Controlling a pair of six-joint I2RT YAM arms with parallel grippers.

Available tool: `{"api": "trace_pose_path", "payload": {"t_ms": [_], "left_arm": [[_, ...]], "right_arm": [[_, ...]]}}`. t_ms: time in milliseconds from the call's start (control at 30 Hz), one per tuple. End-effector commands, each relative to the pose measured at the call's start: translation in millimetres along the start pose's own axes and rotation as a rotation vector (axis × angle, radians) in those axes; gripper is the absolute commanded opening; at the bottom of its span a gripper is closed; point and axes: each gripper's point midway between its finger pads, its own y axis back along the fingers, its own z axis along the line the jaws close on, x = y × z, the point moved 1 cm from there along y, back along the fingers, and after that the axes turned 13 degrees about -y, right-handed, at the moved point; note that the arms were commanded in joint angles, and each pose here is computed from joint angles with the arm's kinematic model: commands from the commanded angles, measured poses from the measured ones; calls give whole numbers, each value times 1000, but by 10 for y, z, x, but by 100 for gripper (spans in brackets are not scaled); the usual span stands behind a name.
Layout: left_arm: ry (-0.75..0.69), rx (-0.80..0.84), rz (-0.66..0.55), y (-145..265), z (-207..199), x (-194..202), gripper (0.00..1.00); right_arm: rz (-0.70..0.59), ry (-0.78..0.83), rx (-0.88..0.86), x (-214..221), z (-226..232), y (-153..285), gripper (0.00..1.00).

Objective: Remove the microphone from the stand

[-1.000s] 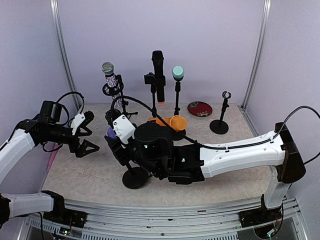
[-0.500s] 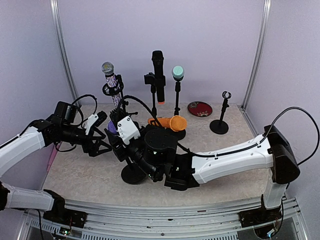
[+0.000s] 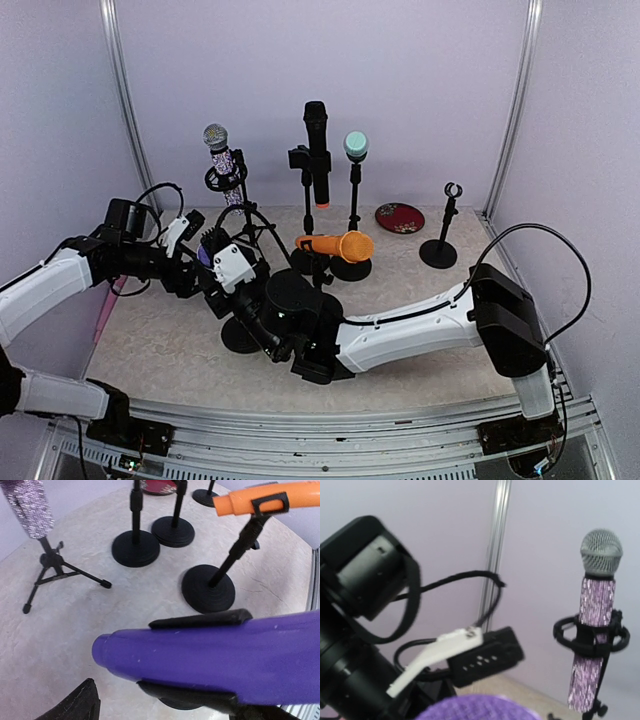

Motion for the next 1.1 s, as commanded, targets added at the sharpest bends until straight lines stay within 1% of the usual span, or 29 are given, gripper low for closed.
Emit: {"api": "trace_pose_path", "payload": {"t_ms": [0, 67, 200, 333, 500, 533, 600, 633, 667, 733, 800, 867, 967, 1067], "left_arm": [[-45, -169, -72, 220, 378, -268, 85], [-56, -232, -56, 218, 494, -244, 85], [-37, -330, -12, 145, 696, -116, 85], [-1, -304, -2, 37, 669, -40, 86], [-17, -253, -7, 7, 508, -13, 88], [-24, -235, -8, 8, 460, -8, 89], [-40, -202, -17, 20, 355, -9, 91], [-47, -179, -22, 22, 290, 4, 92], [-54, -157, -28, 24, 225, 19, 93], [-67, -115, -30, 7, 96, 90, 94], [-89, -71, -26, -65, -68, 127, 93], [-95, -69, -21, -125, -127, 160, 93], [-86, -80, -28, -209, -129, 168, 92], [-84, -117, -32, -279, -30, 111, 90]], "right_arm": [[-194, -83, -28, -643, -44, -137, 0], [-184, -83, -43, -589, -39, -110, 0], [-124, -115, -70, -337, -75, 47, 0], [-59, -114, -56, -71, -147, 290, 0], [25, -80, -18, 177, -280, 593, 0], [40, -77, -15, 194, -299, 625, 3], [73, -67, -12, 232, -317, 653, 28], [90, -62, -9, 242, -324, 644, 37], [108, -58, -6, 249, -315, 633, 44], [153, -45, -12, 292, -283, 590, 49], [186, -50, -21, 303, -244, 514, 49], [209, -64, -24, 301, -215, 410, 47], [228, -62, -8, 286, -185, 266, 40], [239, -57, -1, 288, -152, 186, 31]]}}
